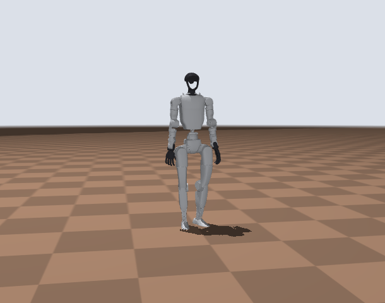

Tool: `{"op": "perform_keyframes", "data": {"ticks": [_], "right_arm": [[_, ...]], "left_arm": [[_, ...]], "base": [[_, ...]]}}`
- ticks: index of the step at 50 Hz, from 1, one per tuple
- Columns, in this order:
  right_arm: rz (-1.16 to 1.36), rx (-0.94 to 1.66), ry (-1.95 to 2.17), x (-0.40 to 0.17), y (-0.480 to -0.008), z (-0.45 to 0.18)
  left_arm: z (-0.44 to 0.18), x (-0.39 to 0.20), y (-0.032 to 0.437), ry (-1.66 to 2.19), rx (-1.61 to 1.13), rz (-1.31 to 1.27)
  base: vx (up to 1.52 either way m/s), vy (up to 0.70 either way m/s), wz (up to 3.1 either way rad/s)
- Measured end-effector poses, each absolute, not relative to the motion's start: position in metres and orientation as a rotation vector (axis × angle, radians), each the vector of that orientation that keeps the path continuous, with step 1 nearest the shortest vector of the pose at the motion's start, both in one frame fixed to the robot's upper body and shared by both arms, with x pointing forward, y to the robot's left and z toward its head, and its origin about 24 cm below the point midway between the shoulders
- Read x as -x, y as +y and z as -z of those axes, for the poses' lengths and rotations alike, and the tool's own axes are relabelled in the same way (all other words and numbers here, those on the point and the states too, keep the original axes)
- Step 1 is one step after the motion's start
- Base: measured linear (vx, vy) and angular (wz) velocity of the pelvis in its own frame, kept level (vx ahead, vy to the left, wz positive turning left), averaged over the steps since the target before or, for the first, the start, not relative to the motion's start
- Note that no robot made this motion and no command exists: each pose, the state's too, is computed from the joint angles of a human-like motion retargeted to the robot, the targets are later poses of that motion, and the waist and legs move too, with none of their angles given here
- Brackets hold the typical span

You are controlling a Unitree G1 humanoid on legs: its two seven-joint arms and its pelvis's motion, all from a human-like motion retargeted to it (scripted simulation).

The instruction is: Upper body actions

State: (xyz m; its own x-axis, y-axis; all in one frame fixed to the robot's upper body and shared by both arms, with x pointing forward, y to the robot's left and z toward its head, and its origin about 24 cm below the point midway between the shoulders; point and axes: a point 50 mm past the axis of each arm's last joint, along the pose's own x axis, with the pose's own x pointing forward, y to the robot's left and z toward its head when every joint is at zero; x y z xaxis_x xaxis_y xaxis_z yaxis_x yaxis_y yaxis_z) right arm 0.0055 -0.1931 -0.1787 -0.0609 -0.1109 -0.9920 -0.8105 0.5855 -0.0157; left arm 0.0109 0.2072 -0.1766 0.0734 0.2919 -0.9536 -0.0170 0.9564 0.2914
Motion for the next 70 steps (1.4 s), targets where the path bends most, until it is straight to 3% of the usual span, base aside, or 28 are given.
{"op": "perform_keyframes", "data": {"ticks": [12,70], "right_arm": [[-0.542,0.813,1.492,-0.0068,-0.1982,0.1778],[-0.581,0.854,1.448,-0.0102,-0.1959,0.1782]], "left_arm": [[0.177,0.0,0.2034,1.532,-0.157,-0.253],[0.178,-0.0037,0.1981,1.531,-0.139,-0.229]], "base": [[0.0,0.0,0.0],[0.0,0.0,0.0]]}}
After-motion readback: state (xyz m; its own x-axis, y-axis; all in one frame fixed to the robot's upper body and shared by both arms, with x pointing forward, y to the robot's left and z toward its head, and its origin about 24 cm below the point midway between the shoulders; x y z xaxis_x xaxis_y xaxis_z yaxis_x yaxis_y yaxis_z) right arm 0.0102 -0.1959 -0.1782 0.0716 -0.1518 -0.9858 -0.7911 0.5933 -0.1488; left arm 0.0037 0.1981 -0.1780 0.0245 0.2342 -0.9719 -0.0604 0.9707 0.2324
